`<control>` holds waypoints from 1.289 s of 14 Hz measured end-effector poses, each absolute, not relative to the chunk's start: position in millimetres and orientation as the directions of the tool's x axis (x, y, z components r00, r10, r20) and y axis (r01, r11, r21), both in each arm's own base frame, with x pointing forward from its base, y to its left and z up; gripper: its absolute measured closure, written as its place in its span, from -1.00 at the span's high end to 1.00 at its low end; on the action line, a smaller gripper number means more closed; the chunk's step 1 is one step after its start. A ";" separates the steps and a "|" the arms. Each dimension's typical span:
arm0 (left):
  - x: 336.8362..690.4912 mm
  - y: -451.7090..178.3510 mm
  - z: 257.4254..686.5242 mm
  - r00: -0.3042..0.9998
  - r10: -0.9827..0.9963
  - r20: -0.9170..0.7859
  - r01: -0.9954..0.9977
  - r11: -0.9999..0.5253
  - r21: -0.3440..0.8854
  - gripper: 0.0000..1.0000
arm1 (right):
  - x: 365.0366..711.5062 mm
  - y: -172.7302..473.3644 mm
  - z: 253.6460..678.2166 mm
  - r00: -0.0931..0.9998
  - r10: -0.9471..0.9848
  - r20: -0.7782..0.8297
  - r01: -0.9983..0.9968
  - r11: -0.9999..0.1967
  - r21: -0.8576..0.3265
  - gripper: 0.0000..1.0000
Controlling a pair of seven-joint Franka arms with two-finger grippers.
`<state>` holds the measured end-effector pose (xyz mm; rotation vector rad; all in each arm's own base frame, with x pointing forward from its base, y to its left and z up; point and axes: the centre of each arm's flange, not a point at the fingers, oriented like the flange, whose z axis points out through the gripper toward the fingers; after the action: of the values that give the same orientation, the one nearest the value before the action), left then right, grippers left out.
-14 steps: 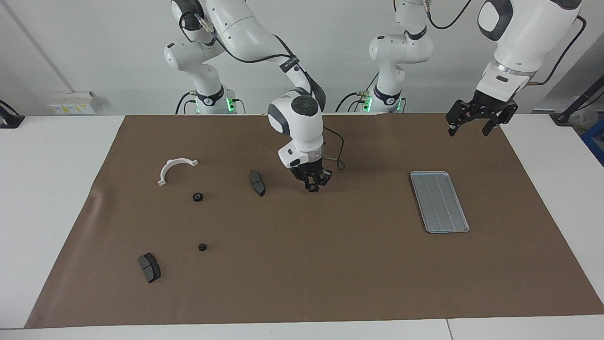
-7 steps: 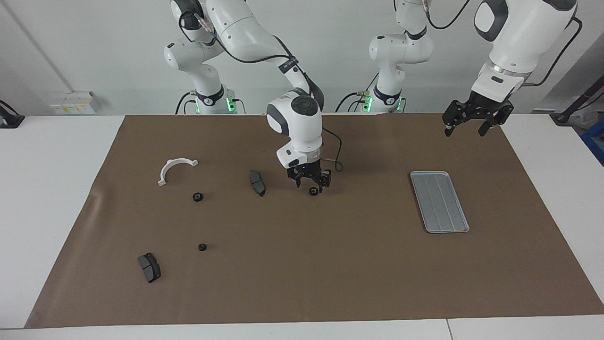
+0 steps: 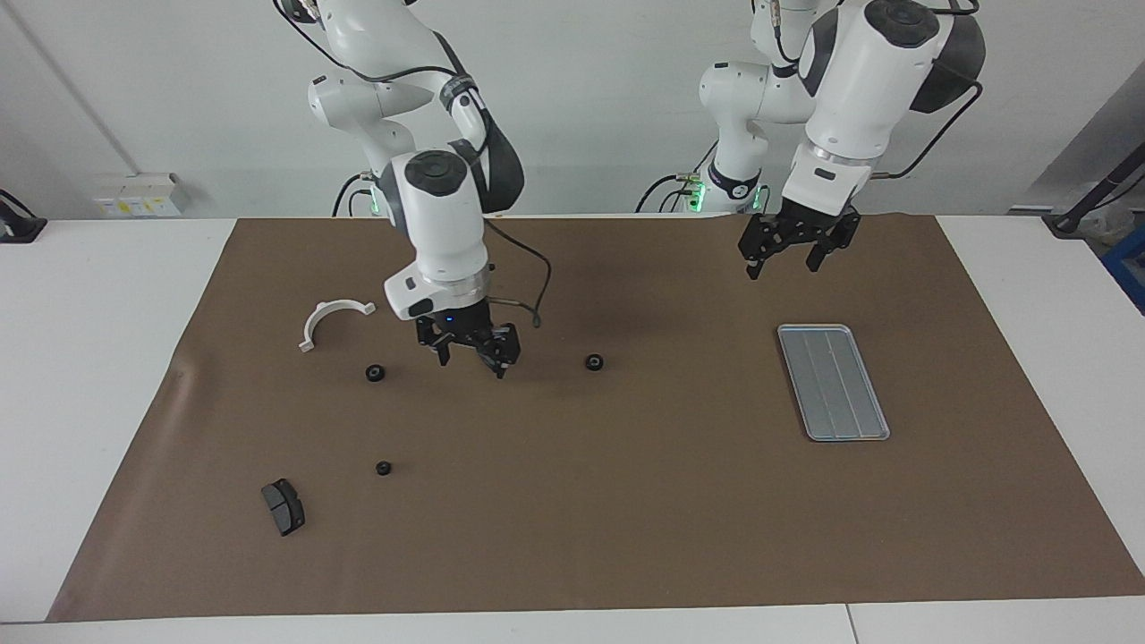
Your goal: Pick bearing gear from pile to tray
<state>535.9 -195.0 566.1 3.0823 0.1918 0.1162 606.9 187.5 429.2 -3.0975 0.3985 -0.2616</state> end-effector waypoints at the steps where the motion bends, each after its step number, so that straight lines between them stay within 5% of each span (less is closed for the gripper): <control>1: 536.2 -220.7 553.0 0.988 0.141 0.068 0.137 -0.989 0.058 1.00 | 611.8 165.4 427.0 0.963 -0.216 0.161 -0.216 -0.976 -0.014 1.00; 8: 536.5 -344.6 446.0 0.986 0.159 0.055 0.155 -0.986 0.061 1.00 | 593.6 42.3 368.6 0.993 0.114 0.019 0.114 -0.993 0.017 1.00; 18: 502.7 -411.7 309.4 0.989 0.134 0.061 0.131 -0.990 0.042 1.00 | 543.2 27.3 295.5 0.953 0.302 0.033 0.302 -0.953 -0.009 0.89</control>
<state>502.7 -411.7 309.4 3.0955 0.2061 0.0994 543.2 27.3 295.5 -3.0906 -0.4778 -0.0493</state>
